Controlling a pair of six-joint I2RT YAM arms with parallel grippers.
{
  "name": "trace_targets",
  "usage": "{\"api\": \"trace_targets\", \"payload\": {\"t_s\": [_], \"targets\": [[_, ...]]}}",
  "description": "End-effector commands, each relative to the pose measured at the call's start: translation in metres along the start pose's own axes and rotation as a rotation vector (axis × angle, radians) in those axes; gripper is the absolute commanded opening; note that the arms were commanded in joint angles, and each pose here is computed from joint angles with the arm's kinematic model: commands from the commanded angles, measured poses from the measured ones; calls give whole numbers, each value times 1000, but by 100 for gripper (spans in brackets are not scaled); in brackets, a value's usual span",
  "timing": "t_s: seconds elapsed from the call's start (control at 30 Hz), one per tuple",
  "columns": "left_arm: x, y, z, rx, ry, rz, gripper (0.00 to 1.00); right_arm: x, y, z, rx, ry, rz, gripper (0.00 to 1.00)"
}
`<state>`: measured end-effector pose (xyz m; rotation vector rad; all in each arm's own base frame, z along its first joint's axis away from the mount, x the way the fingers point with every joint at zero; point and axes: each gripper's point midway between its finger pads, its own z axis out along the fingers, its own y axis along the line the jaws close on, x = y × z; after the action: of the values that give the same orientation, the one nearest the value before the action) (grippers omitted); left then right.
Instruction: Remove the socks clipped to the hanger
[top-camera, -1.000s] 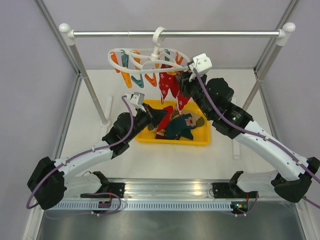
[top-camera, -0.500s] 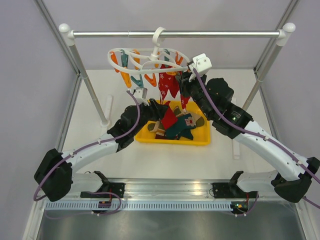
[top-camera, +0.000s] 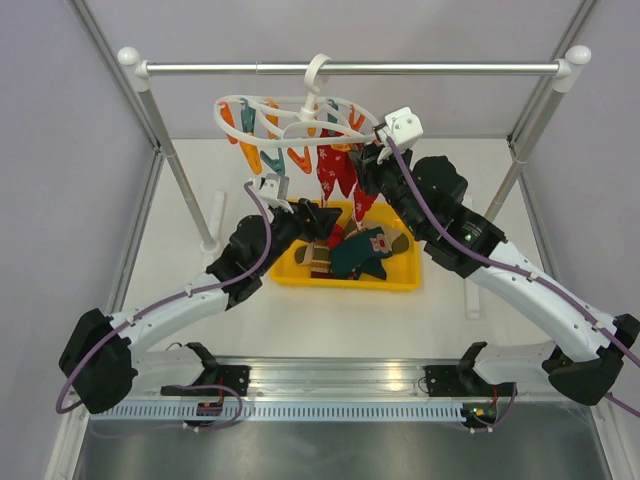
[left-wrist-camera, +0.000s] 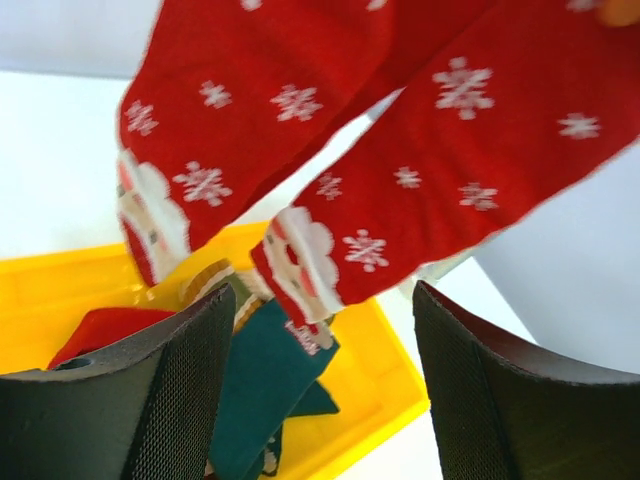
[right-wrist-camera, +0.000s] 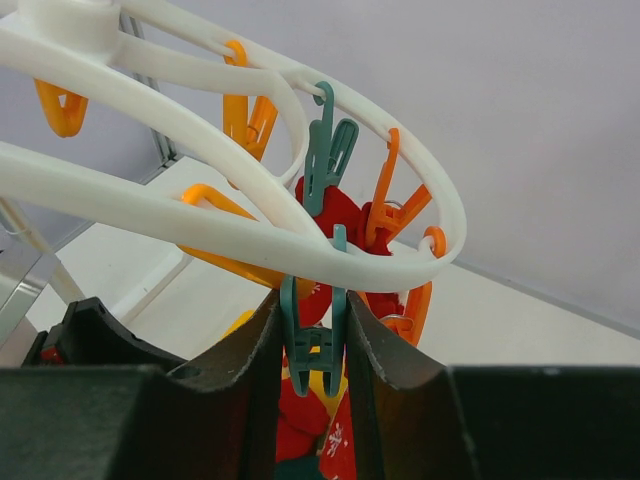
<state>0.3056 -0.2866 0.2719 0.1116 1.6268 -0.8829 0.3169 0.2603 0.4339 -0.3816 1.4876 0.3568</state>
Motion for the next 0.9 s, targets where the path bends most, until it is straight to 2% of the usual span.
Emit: {"api": "trace_targets", "payload": {"t_s": [0.0, 0.3, 0.5, 0.67, 0.83, 0.87], "targets": [[-9, -39, -8, 152, -67, 51, 75, -14, 3, -1, -13, -33, 32, 5], [26, -59, 24, 71, -66, 120, 79, -14, 2, -4, -10, -29, 44, 5], [31, -57, 45, -34, -88, 170, 80, -19, 2, -6, -16, -33, 55, 5], [42, -34, 60, -176, -87, 210, 80, -23, 2, -8, -22, -38, 60, 5], [45, -21, 66, -259, -90, 233, 66, -24, 4, -9, -32, -35, 58, 5], [45, -19, 66, -272, -95, 235, 56, -24, 4, -9, -35, -37, 59, 5]]}}
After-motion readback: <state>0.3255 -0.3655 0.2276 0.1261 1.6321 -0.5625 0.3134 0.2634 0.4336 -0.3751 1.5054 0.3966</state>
